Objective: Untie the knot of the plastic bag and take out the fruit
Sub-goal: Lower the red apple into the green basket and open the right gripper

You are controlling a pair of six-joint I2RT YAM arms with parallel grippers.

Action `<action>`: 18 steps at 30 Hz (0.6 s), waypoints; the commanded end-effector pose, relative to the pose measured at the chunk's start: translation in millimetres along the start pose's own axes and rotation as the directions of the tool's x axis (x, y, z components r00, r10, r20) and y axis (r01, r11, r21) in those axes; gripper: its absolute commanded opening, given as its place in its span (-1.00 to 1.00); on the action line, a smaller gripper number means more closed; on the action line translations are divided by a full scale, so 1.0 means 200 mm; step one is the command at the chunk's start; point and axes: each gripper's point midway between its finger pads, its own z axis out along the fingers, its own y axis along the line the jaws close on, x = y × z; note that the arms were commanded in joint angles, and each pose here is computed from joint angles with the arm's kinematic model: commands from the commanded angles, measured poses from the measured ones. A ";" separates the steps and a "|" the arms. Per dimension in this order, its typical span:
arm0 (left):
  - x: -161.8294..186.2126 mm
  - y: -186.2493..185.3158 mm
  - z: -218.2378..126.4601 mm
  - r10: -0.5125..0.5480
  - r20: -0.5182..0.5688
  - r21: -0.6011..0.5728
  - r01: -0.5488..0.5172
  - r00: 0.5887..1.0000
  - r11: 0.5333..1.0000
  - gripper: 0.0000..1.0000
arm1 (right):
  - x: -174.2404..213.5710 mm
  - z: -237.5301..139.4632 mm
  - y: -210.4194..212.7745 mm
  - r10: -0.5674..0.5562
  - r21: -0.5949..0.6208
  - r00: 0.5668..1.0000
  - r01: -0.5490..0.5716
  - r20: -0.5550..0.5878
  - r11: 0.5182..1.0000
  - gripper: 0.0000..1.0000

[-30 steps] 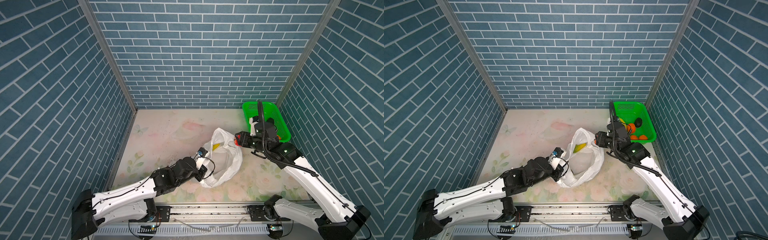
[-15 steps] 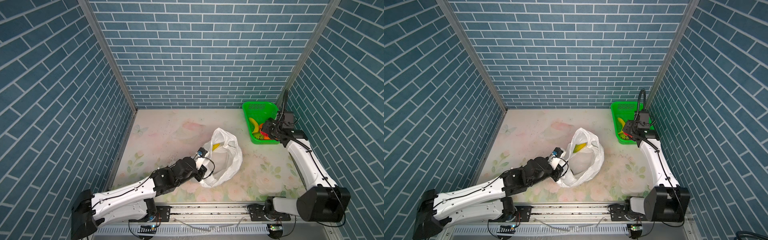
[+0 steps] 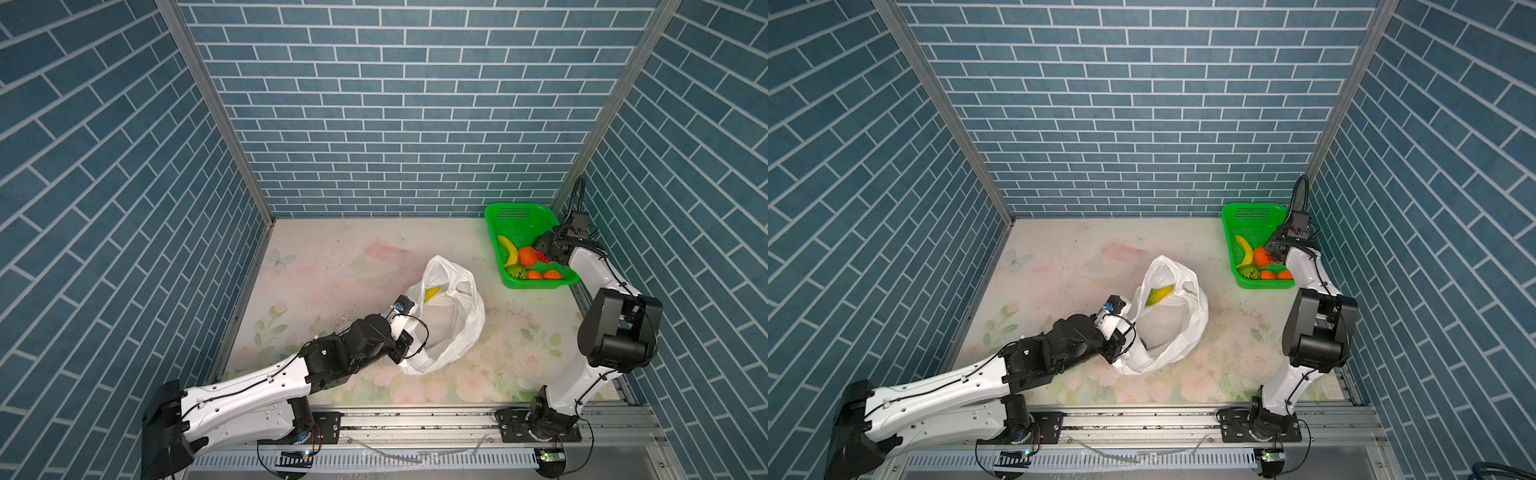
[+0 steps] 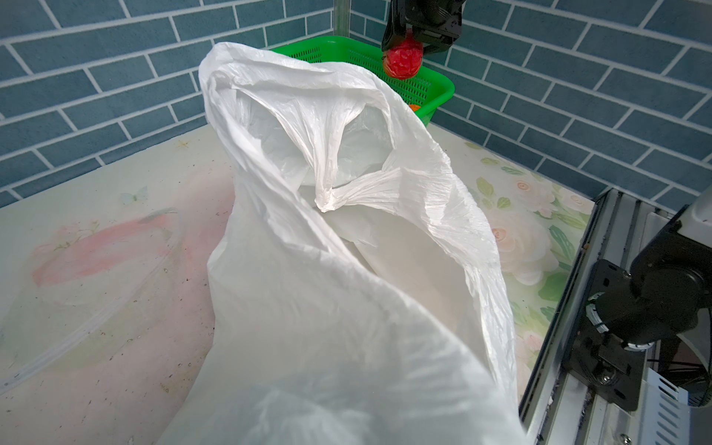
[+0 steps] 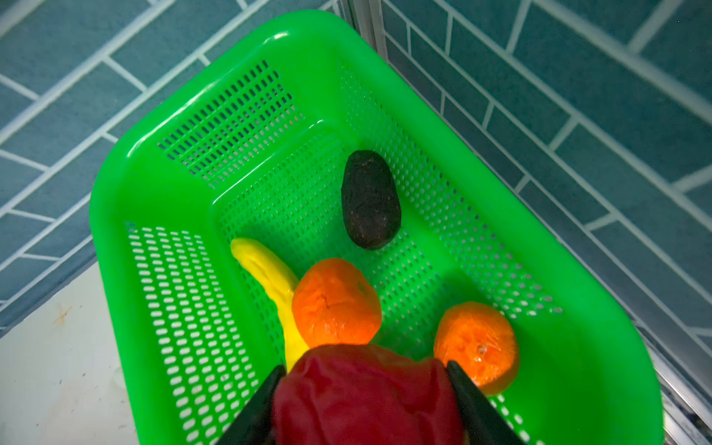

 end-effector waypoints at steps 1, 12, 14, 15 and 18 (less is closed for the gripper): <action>-0.01 -0.01 -0.02 0.010 0.007 0.006 -0.010 1.000 1.000 -1.00 | -0.12 0.04 -0.02 -0.017 0.015 0.999 0.017 0.040 1.000 0.14; 0.01 -0.02 -0.03 0.009 -0.015 0.017 -0.009 1.000 1.000 -1.00 | -0.07 0.11 -0.05 0.013 0.041 1.000 -0.014 0.023 0.999 0.72; 0.02 -0.02 -0.03 0.009 -0.017 0.017 -0.009 1.000 1.000 -1.00 | -0.07 0.09 -0.05 0.013 0.037 1.000 -0.014 0.028 0.999 0.72; 0.01 -0.02 -0.04 0.008 -0.015 0.019 -0.007 1.000 1.000 -1.00 | -0.07 0.07 -0.05 0.013 0.034 0.999 -0.014 0.032 0.999 0.72; 0.01 -0.02 -0.05 0.005 -0.011 0.021 -0.004 1.000 1.000 -1.00 | -0.07 0.02 -0.02 0.004 0.015 0.999 -0.005 0.038 1.000 0.72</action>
